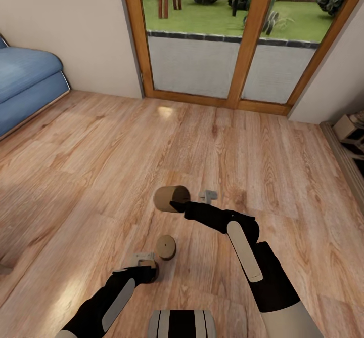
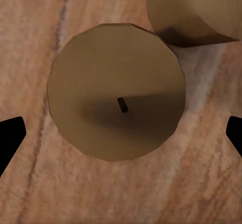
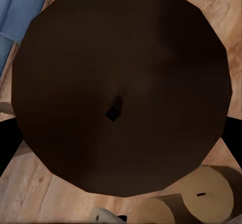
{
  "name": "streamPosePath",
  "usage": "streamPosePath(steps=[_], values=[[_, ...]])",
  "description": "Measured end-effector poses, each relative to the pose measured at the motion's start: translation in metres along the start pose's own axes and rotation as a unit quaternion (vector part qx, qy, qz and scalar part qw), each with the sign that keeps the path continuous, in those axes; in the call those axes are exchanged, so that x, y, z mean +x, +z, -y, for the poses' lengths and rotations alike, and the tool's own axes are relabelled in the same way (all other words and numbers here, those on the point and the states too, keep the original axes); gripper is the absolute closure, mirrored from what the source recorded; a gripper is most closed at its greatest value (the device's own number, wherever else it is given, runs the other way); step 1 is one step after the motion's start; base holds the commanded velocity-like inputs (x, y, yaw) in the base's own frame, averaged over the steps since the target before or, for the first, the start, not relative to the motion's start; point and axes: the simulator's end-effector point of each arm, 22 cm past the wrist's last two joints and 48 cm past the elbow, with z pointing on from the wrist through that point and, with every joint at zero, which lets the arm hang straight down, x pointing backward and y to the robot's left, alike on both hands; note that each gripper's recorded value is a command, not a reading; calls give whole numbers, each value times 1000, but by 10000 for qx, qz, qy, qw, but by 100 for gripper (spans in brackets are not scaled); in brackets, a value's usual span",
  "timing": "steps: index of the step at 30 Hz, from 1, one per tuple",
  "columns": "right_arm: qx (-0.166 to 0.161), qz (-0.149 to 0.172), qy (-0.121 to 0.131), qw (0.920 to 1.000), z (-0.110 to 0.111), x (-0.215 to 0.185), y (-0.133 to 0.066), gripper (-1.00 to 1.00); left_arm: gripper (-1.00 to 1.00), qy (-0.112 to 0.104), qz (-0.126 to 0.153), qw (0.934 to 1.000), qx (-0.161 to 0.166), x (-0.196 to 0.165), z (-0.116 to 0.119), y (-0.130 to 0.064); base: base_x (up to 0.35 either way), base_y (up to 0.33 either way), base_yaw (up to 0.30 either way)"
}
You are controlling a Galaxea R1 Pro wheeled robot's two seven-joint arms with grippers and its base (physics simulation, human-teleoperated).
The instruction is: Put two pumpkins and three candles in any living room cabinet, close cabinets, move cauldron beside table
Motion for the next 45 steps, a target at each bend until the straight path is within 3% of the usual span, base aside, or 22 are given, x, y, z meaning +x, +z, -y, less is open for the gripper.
streamPosePath(steps=[45], values=[[-40,-89,32,9999,4,9,6,100,-100,-44,-73,10000,-27,6,-4,6,23,3,0]])
